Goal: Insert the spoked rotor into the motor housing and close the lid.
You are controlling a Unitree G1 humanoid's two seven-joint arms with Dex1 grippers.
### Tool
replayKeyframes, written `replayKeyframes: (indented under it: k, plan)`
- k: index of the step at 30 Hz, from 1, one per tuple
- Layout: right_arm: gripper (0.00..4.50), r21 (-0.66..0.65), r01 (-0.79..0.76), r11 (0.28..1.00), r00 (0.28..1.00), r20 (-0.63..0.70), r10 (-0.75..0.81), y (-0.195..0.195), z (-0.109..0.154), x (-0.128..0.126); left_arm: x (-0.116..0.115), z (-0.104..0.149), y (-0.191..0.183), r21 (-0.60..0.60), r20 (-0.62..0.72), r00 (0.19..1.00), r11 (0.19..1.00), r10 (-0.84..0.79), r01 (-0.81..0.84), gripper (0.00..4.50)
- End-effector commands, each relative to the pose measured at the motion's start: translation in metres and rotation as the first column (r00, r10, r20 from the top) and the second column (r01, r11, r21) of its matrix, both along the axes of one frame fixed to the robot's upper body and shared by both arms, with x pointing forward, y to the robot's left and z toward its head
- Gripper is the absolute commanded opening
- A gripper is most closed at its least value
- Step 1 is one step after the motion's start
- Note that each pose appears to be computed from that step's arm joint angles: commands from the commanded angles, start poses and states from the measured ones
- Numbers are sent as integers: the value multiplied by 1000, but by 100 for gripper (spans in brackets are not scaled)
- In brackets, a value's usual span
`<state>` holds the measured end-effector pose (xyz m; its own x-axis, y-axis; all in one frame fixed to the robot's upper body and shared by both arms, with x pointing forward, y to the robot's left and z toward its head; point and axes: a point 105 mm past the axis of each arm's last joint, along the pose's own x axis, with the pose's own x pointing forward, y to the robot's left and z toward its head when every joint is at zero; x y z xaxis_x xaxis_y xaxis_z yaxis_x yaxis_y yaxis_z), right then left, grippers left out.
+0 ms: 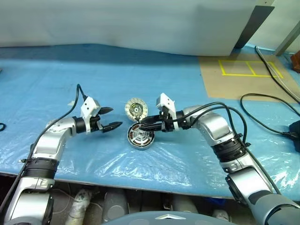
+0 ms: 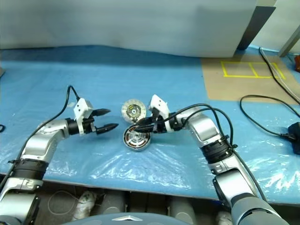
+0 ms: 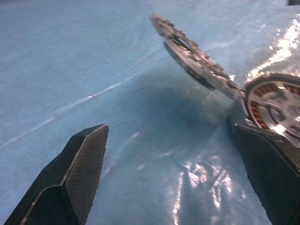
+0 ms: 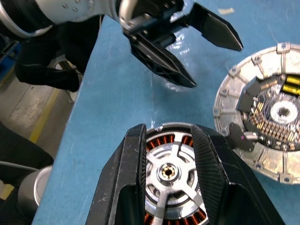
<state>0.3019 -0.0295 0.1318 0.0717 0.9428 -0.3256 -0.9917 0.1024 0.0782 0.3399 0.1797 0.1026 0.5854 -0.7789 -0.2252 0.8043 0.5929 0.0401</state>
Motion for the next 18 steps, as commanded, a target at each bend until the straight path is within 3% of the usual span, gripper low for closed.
replayKeyframes:
  k: [1,3,5,9,16,18]
  plan:
    - [149,79,30,996,999,42,-33,-2,27,0,15,13,5,-104,-2,998,993,61,-61,450]
    - [149,91,97,991,993,60,-102,-8,31,6,27,17,5,-180,-41,994,978,100,-106,450]
    - [116,131,161,978,985,47,-168,-15,36,10,39,18,6,-256,-103,986,954,134,-156,450]
    - [0,162,234,959,970,31,-242,-25,39,5,48,4,-2,-310,-194,974,935,116,-173,354]
    - [0,188,323,927,945,-18,-326,-31,39,-5,61,-17,-27,-334,-324,944,926,64,-177,120]
    - [0,182,342,922,939,-28,-343,-35,40,-7,67,-10,-37,-363,-320,946,917,43,-164,120]
